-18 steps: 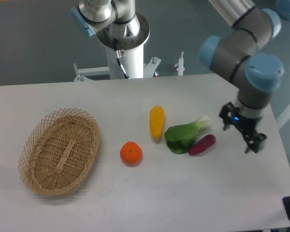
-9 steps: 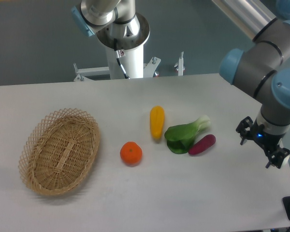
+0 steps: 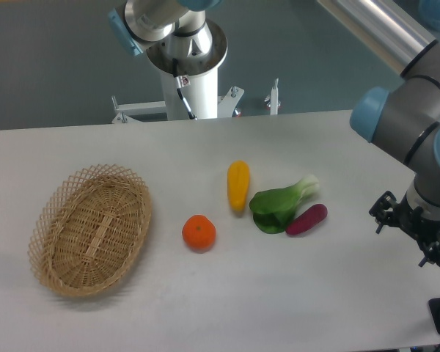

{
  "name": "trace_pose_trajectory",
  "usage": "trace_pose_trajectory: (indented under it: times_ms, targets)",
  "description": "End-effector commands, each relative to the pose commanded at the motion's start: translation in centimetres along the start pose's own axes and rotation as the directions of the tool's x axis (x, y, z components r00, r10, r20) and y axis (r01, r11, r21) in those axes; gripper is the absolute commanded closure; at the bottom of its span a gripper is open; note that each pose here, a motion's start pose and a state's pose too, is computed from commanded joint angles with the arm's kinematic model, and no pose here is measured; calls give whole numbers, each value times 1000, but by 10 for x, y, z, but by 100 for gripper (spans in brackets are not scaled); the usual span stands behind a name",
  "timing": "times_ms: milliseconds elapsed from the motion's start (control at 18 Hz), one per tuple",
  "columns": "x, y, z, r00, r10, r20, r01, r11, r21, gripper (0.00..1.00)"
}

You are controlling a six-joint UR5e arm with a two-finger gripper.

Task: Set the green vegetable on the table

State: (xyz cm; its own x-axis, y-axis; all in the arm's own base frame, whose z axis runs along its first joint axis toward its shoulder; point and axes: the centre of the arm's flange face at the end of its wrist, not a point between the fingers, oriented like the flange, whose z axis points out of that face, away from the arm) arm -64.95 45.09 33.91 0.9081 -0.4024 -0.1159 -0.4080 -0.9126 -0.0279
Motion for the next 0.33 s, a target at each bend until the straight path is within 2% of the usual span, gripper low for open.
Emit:
trace_pose_trajectory:
  times_ms: [333]
  targets:
    - [0, 0, 1, 1000, 0, -2, 0, 1000, -2, 0]
